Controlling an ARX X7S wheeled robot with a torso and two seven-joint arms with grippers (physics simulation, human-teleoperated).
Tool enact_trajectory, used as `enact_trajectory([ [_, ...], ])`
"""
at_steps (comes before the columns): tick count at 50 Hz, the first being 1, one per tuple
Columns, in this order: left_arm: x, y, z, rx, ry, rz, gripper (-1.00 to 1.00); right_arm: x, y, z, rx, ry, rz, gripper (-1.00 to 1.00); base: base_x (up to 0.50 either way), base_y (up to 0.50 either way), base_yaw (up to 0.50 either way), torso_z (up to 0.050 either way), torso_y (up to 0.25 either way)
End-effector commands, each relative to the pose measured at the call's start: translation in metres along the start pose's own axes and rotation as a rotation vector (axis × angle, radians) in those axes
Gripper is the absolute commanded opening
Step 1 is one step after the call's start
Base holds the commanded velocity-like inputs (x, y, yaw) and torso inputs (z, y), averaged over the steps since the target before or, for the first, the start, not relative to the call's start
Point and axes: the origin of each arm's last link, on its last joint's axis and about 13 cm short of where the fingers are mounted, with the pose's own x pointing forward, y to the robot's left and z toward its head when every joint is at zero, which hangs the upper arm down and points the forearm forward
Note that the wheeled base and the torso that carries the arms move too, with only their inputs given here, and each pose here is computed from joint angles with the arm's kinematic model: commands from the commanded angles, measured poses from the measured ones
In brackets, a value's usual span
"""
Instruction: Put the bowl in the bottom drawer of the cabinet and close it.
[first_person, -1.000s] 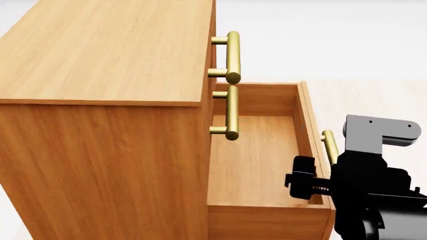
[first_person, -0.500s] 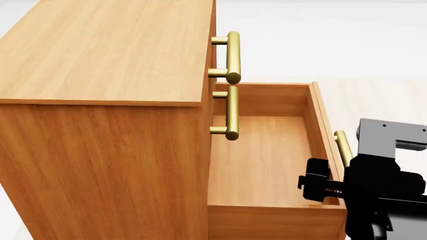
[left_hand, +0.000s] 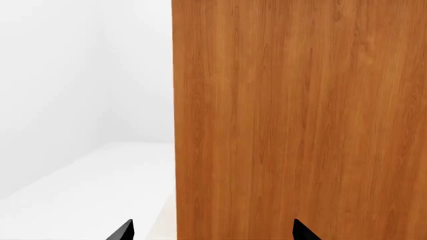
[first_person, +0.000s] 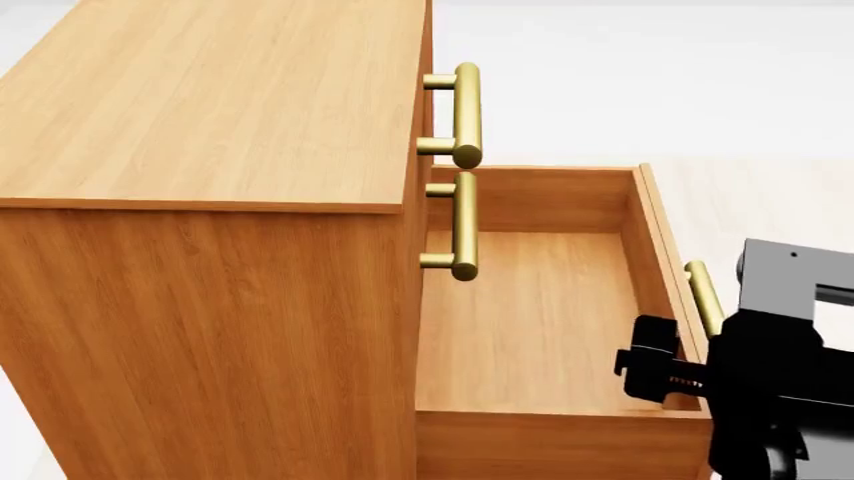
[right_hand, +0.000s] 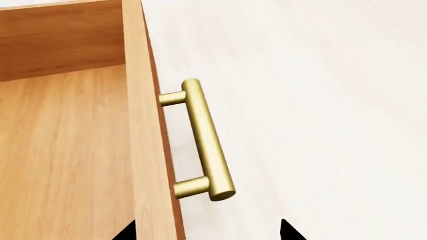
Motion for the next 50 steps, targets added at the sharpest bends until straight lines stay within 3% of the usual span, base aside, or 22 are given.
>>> enact_trajectory([
  [1,0.000,0.000,0.000,-0.003,0.000,0.004,1.00,0.004,-0.014,-0.003,-0.019,0.011,-0.107,1.00,0.00,0.00,0.00,0.000,0.000],
  [7,-0.001,0.000,0.001,-0.003,0.000,0.005,1.00,0.003,-0.016,-0.003,-0.011,0.009,-0.109,1.00,0.00,0.00,0.00,0.000,0.000],
  [11,0.000,0.000,0.001,-0.002,0.000,0.005,1.00,0.000,-0.014,-0.001,-0.006,-0.034,-0.076,1.00,0.00,0.00,0.00,0.000,0.000],
  [15,0.000,0.000,0.000,-0.003,0.000,0.006,1.00,-0.007,-0.012,0.003,-0.054,-0.172,-0.054,1.00,0.00,0.00,0.00,0.000,0.000],
  [30,0.000,0.000,0.000,-0.001,0.000,0.006,1.00,-0.017,-0.016,0.008,-0.023,-0.297,-0.007,1.00,0.00,0.00,0.00,0.000,0.000],
  [37,0.000,0.000,0.000,-0.001,0.000,0.005,1.00,-0.023,-0.020,0.015,-0.014,-0.426,-0.104,1.00,0.00,0.00,0.00,0.000,0.000],
  [39,0.000,0.000,0.000,0.002,0.000,0.004,1.00,-0.025,-0.020,0.017,0.017,-0.381,-0.094,1.00,0.00,0.00,0.00,0.000,0.000],
  [50,0.001,0.000,0.000,0.000,0.000,0.004,1.00,-0.027,-0.028,0.021,0.043,-0.406,-0.193,1.00,0.00,0.00,0.00,0.000,0.000],
])
